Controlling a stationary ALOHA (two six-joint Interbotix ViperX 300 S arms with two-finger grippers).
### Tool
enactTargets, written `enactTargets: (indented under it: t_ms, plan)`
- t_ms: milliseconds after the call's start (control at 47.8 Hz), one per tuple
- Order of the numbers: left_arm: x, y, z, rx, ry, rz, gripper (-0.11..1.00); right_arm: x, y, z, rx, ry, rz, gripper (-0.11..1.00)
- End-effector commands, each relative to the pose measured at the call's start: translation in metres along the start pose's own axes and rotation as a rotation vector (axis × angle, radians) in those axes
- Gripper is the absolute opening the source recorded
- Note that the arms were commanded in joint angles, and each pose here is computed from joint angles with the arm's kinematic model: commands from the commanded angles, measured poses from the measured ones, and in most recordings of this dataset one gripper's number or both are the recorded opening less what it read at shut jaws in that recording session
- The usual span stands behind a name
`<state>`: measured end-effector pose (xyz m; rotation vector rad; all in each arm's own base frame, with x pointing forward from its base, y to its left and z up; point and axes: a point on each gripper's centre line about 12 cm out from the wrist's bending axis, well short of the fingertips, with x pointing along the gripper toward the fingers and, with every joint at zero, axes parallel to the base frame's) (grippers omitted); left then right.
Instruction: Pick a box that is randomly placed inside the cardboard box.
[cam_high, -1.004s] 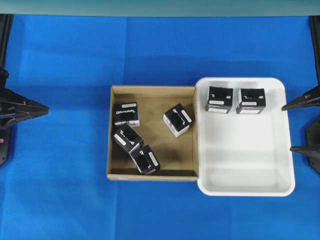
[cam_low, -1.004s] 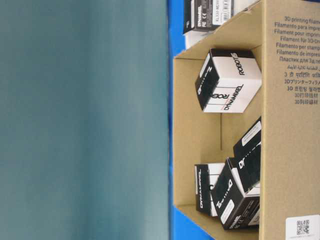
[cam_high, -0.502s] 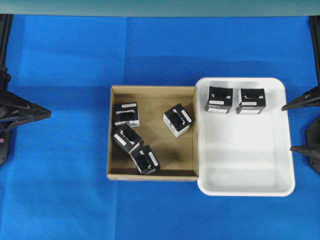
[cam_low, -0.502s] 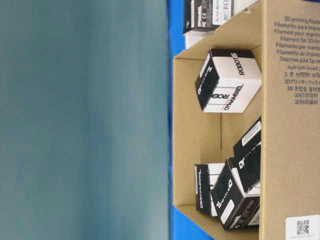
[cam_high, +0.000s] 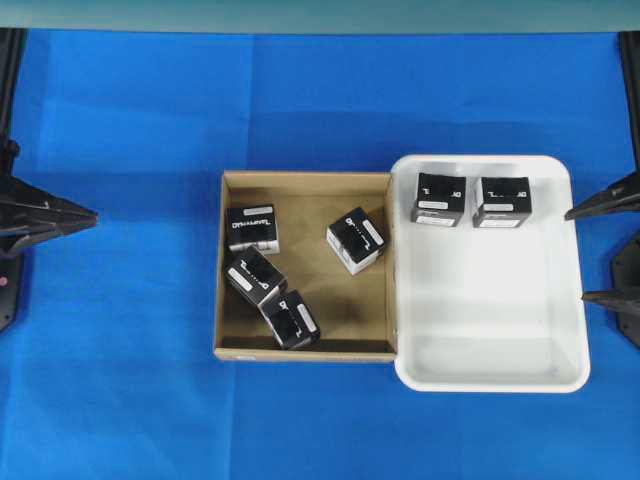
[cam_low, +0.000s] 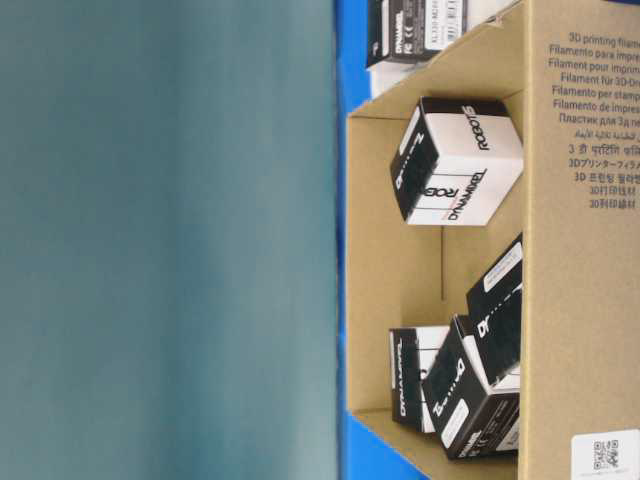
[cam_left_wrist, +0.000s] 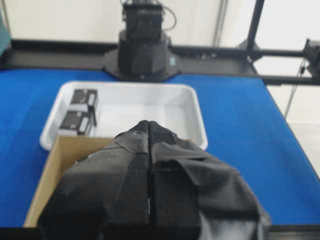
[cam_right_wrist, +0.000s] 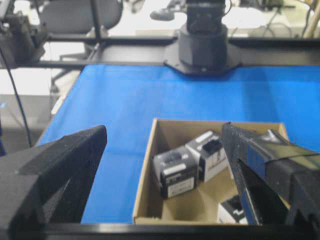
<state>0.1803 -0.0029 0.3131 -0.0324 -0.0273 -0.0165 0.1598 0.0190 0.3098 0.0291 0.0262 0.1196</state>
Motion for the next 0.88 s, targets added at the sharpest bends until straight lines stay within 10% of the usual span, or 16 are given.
enactTargets:
  t_ms: [0, 857]
  plan:
    - [0.0013, -0.0016, 0.0064, 0.001, -0.023, -0.009, -0.07, 0.0, -0.0002, 0.0062, -0.002, -0.034, -0.002, 0.99]
    - [0.0007, -0.0033, 0.0075, 0.004, -0.027, -0.018, -0.07, -0.0017, -0.0002, 0.0111, 0.0, -0.064, -0.002, 0.99]
